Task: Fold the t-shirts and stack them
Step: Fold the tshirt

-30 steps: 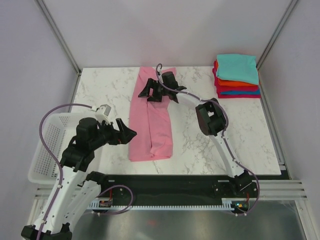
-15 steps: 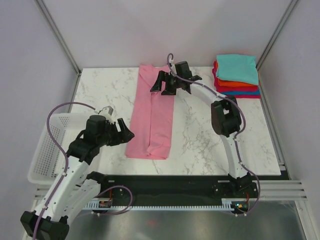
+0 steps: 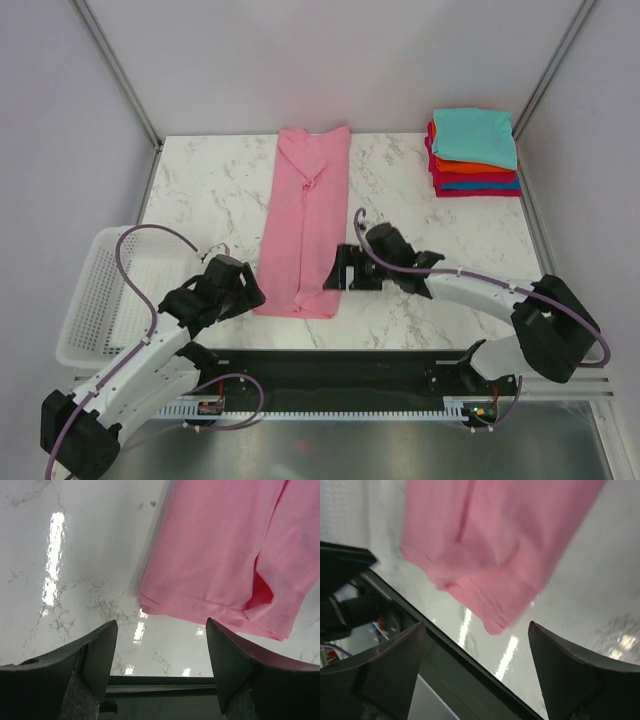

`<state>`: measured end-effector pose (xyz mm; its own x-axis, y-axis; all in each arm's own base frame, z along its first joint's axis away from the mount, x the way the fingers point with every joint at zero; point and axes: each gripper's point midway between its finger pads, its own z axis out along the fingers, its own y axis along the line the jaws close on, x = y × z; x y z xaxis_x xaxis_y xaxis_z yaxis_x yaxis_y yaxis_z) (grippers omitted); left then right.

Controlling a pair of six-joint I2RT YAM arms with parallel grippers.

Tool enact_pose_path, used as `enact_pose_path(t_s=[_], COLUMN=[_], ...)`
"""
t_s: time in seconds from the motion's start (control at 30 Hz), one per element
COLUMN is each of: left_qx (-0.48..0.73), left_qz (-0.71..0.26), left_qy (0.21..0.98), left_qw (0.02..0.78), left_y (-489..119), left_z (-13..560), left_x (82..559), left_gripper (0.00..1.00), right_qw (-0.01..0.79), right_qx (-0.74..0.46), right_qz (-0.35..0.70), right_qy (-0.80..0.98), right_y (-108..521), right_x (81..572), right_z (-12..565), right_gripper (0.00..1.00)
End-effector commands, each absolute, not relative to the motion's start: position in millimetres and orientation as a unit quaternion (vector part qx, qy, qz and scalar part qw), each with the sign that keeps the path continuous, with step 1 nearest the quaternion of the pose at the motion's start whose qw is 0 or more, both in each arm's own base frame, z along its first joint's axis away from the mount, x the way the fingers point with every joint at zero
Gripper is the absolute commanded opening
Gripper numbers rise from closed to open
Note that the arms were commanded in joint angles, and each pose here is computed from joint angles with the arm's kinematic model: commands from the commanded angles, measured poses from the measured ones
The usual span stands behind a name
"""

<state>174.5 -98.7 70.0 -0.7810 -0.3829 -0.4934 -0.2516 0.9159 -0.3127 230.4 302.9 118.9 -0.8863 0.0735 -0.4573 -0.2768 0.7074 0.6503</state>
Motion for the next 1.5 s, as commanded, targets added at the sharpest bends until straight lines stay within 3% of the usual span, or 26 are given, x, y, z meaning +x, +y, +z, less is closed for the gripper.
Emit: enact_pose_path(t_s=[0.0, 0.27, 0.47, 0.67, 0.7, 0.73, 1.47], left_qx=[-0.211, -0.217, -0.219, -0.21, -0.209, -0.206, -0.161], left_qz=[-0.133, -0.144, -0.133, -0.143, -0.142, -0.142, -0.19], left_qy=[0.908, 0.898, 0.904, 0.911, 0.911, 0.912, 0.935], left_qw=[0.338, 0.354, 0.343, 0.324, 0.325, 0.325, 0.252], left_y=[-97, -96, -94, -101, -100, -101, -133], left_z=[83, 88, 79, 64, 65, 65, 32], left_x=[193, 193, 190, 185, 186, 185, 152], left_gripper=[0.79, 0.79, 0.77, 0.69, 0.69, 0.68, 0.54], right_qw=[0.232, 0.208, 0.203, 0.21, 0.206, 0.203, 0.223], right_qx=[0.016, 0.015, 0.019, 0.014, 0.012, 0.013, 0.03], right_qz=[0.392, 0.378, 0.361, 0.349, 0.351, 0.346, 0.327], right_qy=[0.89, 0.902, 0.91, 0.913, 0.913, 0.916, 0.918], right_y=[310, 328, 328, 321, 321, 316, 282], right_x=[210, 185, 183, 183, 181, 177, 166], right_z=[90, 52, 35, 25, 24, 19, 22], right_gripper=[0.89, 0.79, 0.65, 0.28, 0.11, 0.02, 0.0])
